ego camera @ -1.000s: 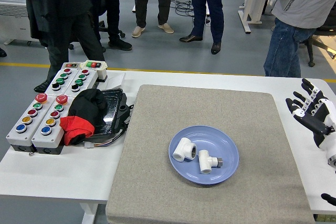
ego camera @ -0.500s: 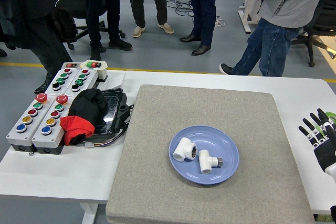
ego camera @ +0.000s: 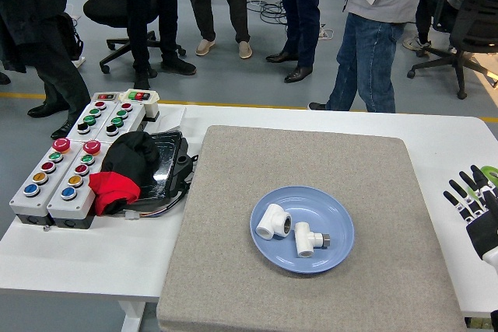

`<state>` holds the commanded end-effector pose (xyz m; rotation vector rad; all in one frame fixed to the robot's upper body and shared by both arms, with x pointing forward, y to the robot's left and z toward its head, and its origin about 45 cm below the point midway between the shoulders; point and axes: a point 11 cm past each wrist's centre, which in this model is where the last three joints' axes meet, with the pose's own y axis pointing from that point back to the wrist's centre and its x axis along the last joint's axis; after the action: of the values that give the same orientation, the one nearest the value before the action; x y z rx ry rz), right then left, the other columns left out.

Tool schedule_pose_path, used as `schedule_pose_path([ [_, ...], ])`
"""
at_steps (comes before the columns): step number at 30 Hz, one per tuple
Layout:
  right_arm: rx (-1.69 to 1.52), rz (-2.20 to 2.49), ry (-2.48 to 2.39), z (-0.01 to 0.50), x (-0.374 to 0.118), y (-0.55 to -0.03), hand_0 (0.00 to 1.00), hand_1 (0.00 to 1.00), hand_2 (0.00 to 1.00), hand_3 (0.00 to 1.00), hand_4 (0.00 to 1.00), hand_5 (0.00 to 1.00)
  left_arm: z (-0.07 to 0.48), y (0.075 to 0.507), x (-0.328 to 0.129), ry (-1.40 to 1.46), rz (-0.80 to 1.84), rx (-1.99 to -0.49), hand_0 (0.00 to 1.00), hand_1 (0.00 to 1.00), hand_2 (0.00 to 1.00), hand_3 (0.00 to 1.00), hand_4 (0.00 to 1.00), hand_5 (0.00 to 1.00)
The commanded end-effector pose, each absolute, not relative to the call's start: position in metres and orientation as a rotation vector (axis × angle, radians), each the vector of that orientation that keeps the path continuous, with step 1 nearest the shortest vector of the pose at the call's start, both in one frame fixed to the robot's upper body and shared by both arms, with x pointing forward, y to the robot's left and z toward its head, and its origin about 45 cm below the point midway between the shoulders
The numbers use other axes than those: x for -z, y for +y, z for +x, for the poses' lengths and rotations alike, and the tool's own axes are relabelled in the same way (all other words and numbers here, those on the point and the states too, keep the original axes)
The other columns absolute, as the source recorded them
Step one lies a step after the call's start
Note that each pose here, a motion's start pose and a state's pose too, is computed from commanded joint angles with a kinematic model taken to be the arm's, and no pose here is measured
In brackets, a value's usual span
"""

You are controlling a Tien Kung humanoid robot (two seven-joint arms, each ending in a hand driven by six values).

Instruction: Pick pipe place plate twice

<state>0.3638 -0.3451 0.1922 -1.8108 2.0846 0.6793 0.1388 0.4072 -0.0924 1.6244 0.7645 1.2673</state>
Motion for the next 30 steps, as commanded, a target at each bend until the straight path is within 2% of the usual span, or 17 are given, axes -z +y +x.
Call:
schedule_pose_path([
  [30,-0.697,-1.809,2.070,0.3602,-0.1893,-0.3448,0.792,0.753,0.825,0.813,0.621,0.636,0.1318,0.4071,0.0945,0.764,1.639,-1.250,0.721,0.748,0.698,0.645,0.406,0.998],
])
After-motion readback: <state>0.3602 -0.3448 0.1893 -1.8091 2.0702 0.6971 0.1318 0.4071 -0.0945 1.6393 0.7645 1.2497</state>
